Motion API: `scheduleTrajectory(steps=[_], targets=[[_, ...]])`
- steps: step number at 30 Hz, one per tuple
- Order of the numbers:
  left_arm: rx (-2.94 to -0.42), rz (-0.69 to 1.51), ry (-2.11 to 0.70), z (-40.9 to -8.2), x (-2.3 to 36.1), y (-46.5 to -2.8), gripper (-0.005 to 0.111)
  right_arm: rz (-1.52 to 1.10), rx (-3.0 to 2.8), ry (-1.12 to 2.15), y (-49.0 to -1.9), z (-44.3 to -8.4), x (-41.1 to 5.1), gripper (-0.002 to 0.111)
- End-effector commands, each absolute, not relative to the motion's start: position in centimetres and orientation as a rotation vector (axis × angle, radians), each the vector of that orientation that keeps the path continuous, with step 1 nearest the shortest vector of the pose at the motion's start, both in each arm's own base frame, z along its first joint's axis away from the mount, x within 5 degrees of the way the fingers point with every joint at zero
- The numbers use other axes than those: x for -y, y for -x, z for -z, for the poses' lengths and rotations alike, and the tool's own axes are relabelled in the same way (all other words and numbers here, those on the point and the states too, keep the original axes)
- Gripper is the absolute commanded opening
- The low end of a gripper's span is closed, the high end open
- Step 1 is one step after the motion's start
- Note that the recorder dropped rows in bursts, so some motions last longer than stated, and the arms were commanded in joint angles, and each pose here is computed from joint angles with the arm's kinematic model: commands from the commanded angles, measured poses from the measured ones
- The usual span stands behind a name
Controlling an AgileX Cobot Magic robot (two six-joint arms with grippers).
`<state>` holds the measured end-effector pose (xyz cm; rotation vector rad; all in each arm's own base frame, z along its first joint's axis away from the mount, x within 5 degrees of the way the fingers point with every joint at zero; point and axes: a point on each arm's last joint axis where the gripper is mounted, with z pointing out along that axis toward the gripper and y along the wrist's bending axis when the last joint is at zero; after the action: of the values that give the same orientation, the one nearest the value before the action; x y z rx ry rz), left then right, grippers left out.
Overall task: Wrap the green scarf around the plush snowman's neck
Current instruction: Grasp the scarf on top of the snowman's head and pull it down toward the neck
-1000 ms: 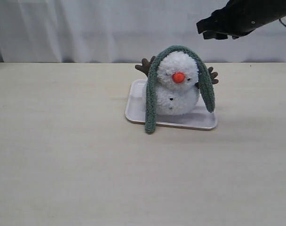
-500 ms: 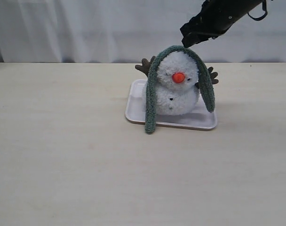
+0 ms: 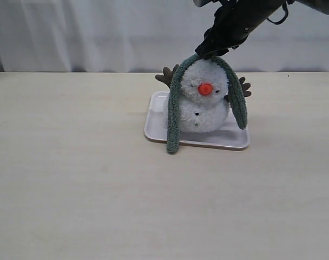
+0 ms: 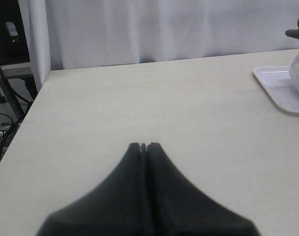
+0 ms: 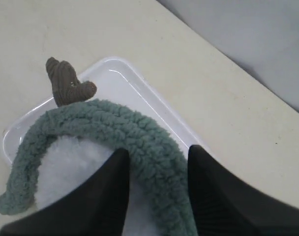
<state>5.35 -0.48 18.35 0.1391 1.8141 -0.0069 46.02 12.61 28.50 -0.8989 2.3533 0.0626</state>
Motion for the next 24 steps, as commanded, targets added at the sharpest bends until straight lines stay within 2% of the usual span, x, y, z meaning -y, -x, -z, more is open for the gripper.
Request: scheduleTrajectory(steps=[1,3,6,11,24], targets=[[-1.803,0.011,-0.128,-18.4,0.5,-5.4,0.0,-0.047,-2.323,0.875,-46.9,-27.8,-12.8,0.038],[-1.803,0.011,-0.128,-18.4,0.5,-5.4,0.0,-0.045,-2.311,0.865,-47.1,-27.6,-12.8,0.037],[-1.803,0.011,-0.128,-18.4,0.5,-5.4,0.0,-0.043,-2.313,0.868,-47.3,-27.1,-12.8,0.03],[-1.803,0.011,-0.128,-18.4,0.5,-5.4,0.0,-0.02,-2.298,0.95,-47.2,-27.0,-12.8,0.004],[-1.802,0.009,-0.129,-18.4,0.5,-5.4,0.0,0.075,-2.235,0.801,-48.3,-27.6,-12.2,0.004]])
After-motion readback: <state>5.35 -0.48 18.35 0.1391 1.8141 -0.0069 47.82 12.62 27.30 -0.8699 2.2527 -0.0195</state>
